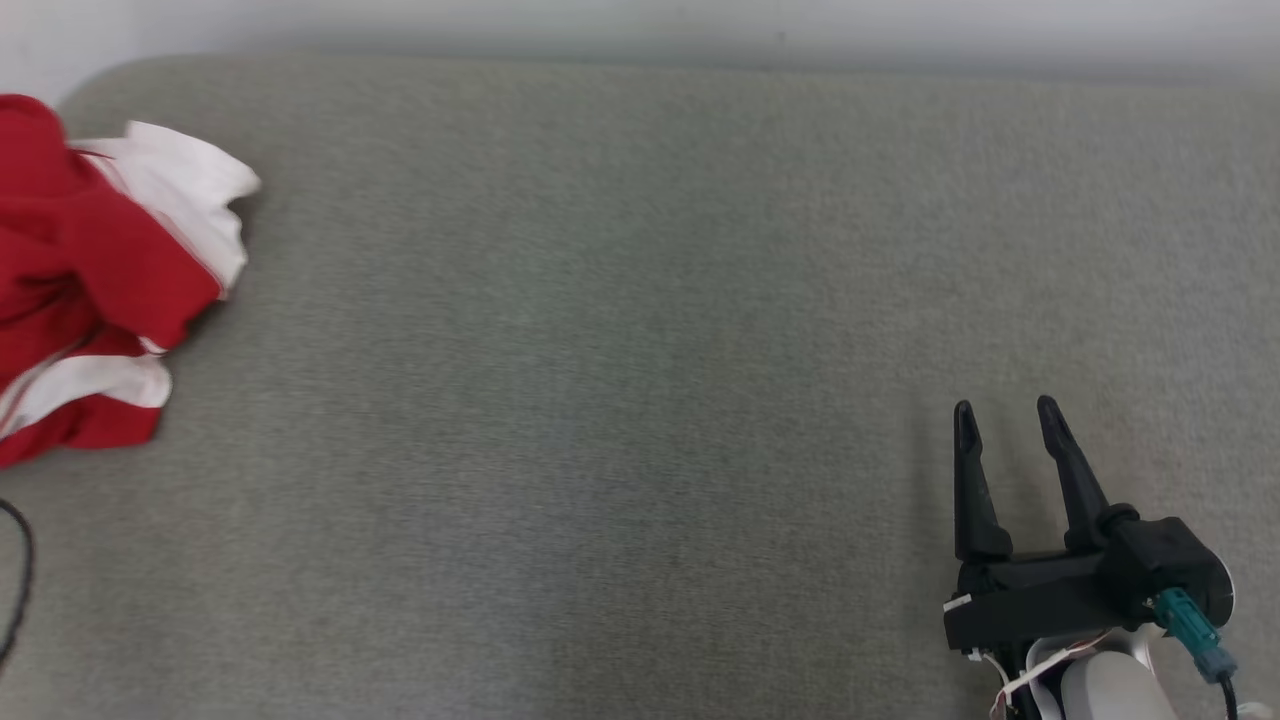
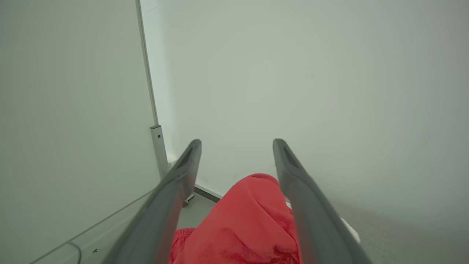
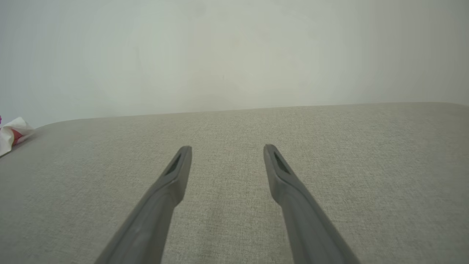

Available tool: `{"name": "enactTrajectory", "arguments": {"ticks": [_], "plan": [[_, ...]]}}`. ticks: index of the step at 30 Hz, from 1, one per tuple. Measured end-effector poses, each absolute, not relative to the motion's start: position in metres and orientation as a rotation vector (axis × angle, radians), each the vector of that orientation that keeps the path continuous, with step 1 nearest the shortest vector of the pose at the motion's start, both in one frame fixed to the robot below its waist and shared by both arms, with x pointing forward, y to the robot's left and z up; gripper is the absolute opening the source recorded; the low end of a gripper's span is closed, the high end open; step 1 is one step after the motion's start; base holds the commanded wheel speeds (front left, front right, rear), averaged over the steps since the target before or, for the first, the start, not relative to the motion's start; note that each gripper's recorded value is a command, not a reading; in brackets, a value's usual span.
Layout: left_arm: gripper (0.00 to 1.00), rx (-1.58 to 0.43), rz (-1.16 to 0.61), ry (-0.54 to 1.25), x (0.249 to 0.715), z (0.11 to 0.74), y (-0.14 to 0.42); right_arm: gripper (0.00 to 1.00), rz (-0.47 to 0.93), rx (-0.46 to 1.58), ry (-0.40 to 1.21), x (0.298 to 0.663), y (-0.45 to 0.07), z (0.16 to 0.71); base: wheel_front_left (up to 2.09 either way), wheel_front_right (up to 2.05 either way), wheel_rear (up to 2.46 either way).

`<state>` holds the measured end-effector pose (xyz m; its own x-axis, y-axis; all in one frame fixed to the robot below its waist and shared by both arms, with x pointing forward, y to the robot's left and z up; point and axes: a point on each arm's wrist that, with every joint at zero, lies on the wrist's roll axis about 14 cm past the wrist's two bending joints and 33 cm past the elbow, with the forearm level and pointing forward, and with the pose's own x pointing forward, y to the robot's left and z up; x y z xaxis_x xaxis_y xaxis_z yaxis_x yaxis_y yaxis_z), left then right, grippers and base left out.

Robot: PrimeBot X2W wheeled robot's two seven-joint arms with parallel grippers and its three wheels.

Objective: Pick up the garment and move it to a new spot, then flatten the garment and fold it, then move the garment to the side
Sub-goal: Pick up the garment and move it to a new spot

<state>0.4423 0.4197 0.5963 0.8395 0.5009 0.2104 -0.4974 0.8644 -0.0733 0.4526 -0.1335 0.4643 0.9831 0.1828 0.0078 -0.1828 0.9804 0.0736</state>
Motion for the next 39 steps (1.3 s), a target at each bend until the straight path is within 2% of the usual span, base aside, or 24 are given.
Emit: {"name": "enactTrajectory", "arguments": {"ticks": [5,11,18,24,25,26,29,32,39], "plan": [[1.00,-0.010,0.496,-0.151,0.491,0.577,0.420,1.00,0.115,0.069,0.033,0.455,-0.159,0.448,0.00,0.00,0.00],[1.00,-0.004,0.475,0.047,0.530,0.520,0.416,1.00,0.049,0.048,0.070,0.453,-0.184,0.432,0.00,0.00,0.00],[1.00,-0.029,0.475,0.374,0.534,0.434,0.415,1.00,0.003,0.029,0.099,0.450,-0.202,0.421,0.00,0.00,0.00],[1.00,-0.051,0.475,0.508,0.525,0.408,0.414,1.00,0.002,0.025,0.100,0.449,-0.203,0.421,0.00,0.00,0.00],[0.74,-0.061,0.473,0.555,0.520,0.400,0.412,1.00,0.004,0.025,0.098,0.449,-0.202,0.422,0.00,0.00,0.00],[0.00,-0.062,0.469,0.577,0.517,0.397,0.412,1.00,0.006,0.026,0.095,0.449,-0.202,0.423,0.00,0.00,0.00],[0.00,-0.048,0.466,0.564,0.518,0.402,0.411,1.00,0.010,0.024,0.089,0.449,-0.200,0.426,0.00,0.00,0.00],[0.00,-0.012,0.464,0.475,0.524,0.422,0.414,1.00,0.015,0.022,0.079,0.448,-0.199,0.430,0.00,0.00,0.00],[0.00,0.000,0.411,0.096,0.550,0.529,0.409,1.00,0.041,0.045,0.063,0.441,-0.188,0.440,0.00,0.00,0.00]]}}
